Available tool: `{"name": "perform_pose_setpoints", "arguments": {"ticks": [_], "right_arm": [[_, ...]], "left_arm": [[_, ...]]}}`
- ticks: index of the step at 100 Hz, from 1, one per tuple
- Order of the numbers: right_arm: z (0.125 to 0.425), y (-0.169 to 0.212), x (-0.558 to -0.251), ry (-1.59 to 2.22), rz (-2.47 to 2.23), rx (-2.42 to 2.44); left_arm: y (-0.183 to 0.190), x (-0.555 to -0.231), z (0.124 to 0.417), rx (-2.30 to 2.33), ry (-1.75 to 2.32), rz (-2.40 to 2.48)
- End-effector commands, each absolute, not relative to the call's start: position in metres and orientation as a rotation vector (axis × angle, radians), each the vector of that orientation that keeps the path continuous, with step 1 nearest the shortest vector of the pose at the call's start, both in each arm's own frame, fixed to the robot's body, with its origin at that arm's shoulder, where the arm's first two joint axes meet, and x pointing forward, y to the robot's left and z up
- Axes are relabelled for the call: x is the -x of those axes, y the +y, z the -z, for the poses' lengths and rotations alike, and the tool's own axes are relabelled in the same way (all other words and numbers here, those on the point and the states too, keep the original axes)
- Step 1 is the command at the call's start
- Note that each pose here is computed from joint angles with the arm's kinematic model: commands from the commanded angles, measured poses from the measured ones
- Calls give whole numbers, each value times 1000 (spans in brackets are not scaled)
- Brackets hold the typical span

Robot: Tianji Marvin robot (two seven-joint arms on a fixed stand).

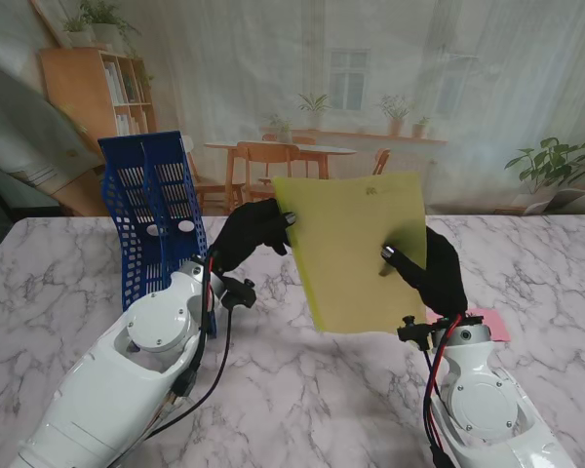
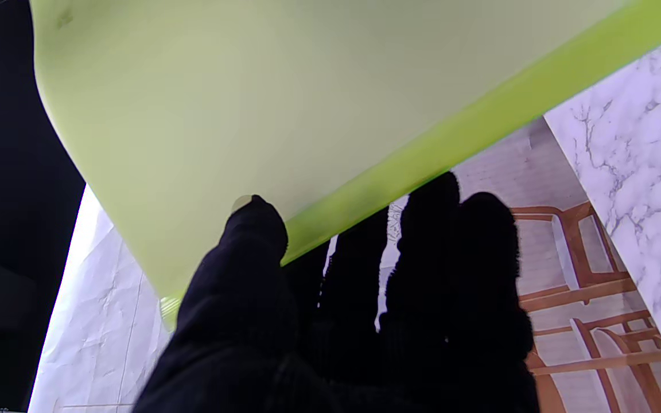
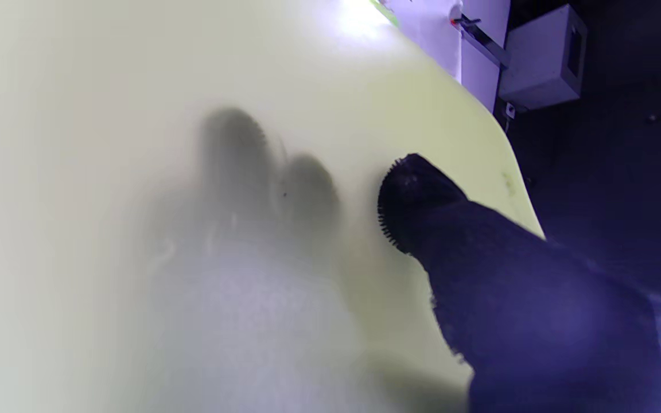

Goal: Open the sliding file folder, put the receipt in and insert it into the document holder

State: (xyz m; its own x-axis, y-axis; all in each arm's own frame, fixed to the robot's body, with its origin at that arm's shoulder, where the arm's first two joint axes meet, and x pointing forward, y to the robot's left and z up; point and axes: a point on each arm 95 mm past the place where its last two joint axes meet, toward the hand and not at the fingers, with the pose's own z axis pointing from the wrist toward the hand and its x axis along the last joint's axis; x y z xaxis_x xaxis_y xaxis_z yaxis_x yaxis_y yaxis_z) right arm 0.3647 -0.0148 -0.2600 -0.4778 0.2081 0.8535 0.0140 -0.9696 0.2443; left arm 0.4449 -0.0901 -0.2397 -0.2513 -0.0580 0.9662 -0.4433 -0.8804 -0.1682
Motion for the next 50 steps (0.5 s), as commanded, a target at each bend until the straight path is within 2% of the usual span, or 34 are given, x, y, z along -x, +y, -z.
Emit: {"name": "perform_pose_setpoints", "arguments": {"ticks": [1, 50], "right_arm": [[267, -16, -362, 362, -2557, -1574], [270, -15, -362, 344, -2546, -1601]], "left_arm": [[-94, -443, 234, -1712, -617, -2222], [-89, -443, 232, -1692, -604, -2236]]}}
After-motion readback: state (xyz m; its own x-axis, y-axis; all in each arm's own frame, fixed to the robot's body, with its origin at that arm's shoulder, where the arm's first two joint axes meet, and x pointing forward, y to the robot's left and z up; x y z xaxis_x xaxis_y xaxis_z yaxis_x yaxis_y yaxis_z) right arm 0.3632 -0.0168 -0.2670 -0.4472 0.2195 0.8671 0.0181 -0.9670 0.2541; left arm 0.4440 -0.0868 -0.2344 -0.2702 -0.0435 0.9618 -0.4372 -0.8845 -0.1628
